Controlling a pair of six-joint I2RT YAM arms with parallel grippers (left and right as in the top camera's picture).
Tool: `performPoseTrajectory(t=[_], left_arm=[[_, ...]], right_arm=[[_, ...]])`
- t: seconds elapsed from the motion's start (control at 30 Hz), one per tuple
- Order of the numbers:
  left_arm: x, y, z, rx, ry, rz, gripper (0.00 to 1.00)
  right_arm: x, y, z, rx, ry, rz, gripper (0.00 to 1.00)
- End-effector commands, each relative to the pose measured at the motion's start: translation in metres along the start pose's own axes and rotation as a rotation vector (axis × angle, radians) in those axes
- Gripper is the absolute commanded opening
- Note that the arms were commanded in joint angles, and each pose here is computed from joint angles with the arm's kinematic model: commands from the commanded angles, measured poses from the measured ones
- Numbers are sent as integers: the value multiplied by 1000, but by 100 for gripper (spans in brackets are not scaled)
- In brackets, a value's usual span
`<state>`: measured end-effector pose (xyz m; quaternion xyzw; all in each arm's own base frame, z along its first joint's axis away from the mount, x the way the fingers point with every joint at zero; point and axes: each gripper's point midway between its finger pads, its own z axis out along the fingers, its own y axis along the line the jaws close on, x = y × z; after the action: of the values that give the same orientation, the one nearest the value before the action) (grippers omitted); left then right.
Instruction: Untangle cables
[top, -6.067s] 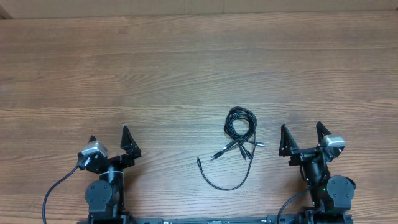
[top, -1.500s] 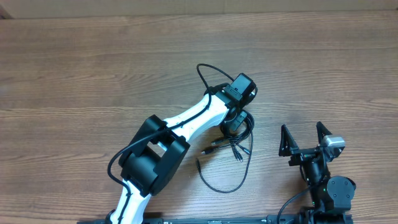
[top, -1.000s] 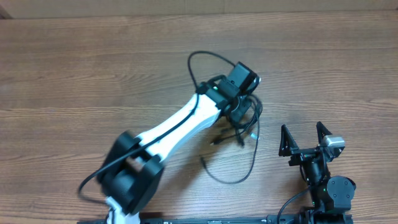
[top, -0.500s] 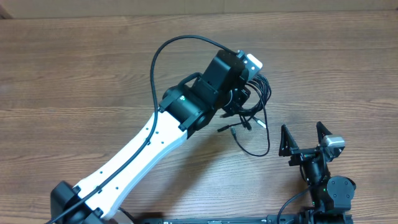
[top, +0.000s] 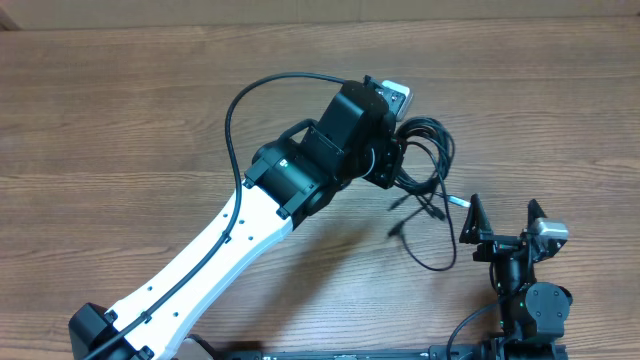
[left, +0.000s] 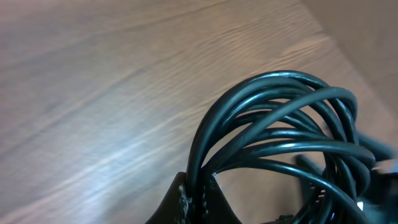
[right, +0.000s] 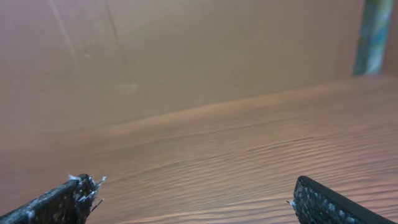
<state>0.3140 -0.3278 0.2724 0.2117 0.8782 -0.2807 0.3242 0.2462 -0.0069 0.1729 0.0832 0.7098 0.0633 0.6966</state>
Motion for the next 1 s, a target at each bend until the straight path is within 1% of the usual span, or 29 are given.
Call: performPoseTrajectory(t=[0.0,0.03,0.1,0.13,0.17,0.23,0.33,0.43,0.6,0.67,0.7,0.87,0.97], left_arm=[[-13,-28,-18,104,-36,-82,4],[-14,-26,-18,96,-40,-82,4],[-14,-22,-18,72,-46,-84,4],[-14,-19,-18,54,-48,-85,4],[-13,-13,-17,23,-50,-86,4],[-12,-8,-17,-7,-47,-69,4],[-9,-9,-17,-1,-35,38,4],[-7,-12,-17,7,-28,133,4],[4,-34,-18,143,1,408,4],[7,-33,-18,143,7,537,4],[7,-33,-18,143,6,559,4],[8,-33,-18,145,2,669,4],[17,-37,-20,192,17,800,4]], right_arm=[[6,12,0,-67,25,249,100],[6,12,0,-68,29,351,100],[6,16,-1,-90,39,429,100],[6,24,-2,-131,56,435,100],[7,38,-5,-211,89,433,100],[8,49,-9,-259,134,436,100],[0,49,-16,-235,174,444,100],[-20,53,-25,-235,173,440,100],[-55,61,-45,-240,159,435,100],[-73,71,-55,-290,139,414,100],[-80,76,-59,-320,130,392,100],[-91,81,-68,-336,124,371,100],[-89,80,-68,-332,133,373,100]])
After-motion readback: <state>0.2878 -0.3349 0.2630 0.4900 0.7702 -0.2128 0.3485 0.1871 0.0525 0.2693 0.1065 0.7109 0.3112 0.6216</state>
